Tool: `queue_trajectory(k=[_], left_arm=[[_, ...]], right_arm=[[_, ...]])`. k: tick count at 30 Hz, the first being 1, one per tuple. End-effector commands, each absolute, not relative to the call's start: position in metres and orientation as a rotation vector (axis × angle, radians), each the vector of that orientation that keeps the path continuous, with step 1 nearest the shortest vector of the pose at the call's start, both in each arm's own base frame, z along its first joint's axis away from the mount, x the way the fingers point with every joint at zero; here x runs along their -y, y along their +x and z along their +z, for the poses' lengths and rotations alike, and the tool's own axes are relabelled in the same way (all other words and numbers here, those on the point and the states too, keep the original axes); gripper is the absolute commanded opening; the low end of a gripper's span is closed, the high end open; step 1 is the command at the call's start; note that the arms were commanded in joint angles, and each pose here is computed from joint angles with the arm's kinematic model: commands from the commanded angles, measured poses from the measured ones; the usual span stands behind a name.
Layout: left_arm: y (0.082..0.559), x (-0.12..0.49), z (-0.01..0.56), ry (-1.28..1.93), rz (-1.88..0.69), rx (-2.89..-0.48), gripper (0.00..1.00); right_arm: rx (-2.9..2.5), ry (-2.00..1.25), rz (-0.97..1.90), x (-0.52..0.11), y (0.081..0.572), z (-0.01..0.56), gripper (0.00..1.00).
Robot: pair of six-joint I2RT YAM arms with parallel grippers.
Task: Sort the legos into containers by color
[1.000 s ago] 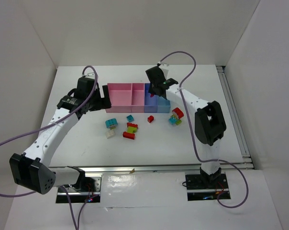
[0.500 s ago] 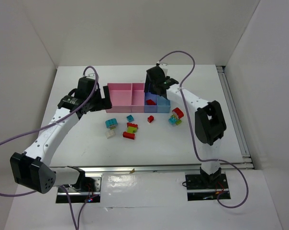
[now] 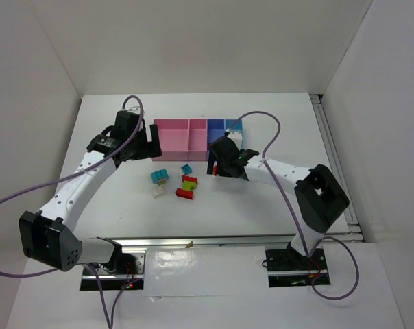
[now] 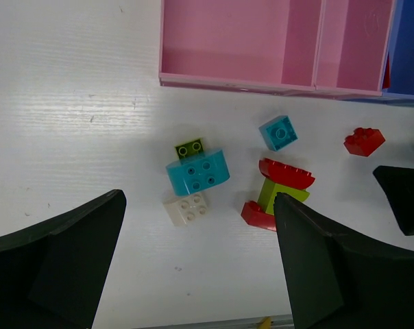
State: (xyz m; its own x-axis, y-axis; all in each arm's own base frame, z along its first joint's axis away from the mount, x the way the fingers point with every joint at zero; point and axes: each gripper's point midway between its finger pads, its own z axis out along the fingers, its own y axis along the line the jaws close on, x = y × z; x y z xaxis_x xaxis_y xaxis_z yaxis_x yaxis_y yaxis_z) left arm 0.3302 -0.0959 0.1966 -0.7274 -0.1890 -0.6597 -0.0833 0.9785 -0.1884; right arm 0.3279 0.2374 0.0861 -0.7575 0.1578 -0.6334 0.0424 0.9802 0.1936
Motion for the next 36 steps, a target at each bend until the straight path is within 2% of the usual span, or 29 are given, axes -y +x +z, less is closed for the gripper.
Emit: queue_trajectory(k=[1,8,15,19,20,22,29,36], left_arm=[[0.339,0.100,0.213,-0.195,-0.221,-2.349,1.00],[0.344,0.098,0.207,-0.166,-0.187,-2.366,1.00],[0.352,0.099,0.206,-0.142,-0.178,-2.367,1.00],[0.355,0.100,0.214,-0.142,-0.185,-2.348,1.00],[0.354,0.100,0.209,-0.142,-0.178,-2.366,1.00],[0.355,0.102,0.214,-0.137,-0.194,-2.358,1.00],[0.353,0.107,0.213,-0.172,-0.221,-2.391,1.00],[0.320,0.138,0.168,-0.139,-0.255,-2.533,1.00]], right_arm=[[-2.376,0.211,0.280,-0.257,0.341,0.078,0.89],[-2.374,0.228,0.216,-0.267,0.363,0.050,0.85],[-2.381,0.220,0.160,-0.271,0.375,0.042,0.70],[-2.393,0.229,0.151,-0.270,0.373,0.043,0.35],[-2.391,0.240,0.156,-0.272,0.375,0.047,0.22],[-2.416,0.219,0.150,-0.272,0.365,0.054,0.16],[-2.338,0.222,0.143,-0.247,0.351,0.135,0.14],[-2.250,0.253,0.152,-0.228,0.418,0.185,0.16]])
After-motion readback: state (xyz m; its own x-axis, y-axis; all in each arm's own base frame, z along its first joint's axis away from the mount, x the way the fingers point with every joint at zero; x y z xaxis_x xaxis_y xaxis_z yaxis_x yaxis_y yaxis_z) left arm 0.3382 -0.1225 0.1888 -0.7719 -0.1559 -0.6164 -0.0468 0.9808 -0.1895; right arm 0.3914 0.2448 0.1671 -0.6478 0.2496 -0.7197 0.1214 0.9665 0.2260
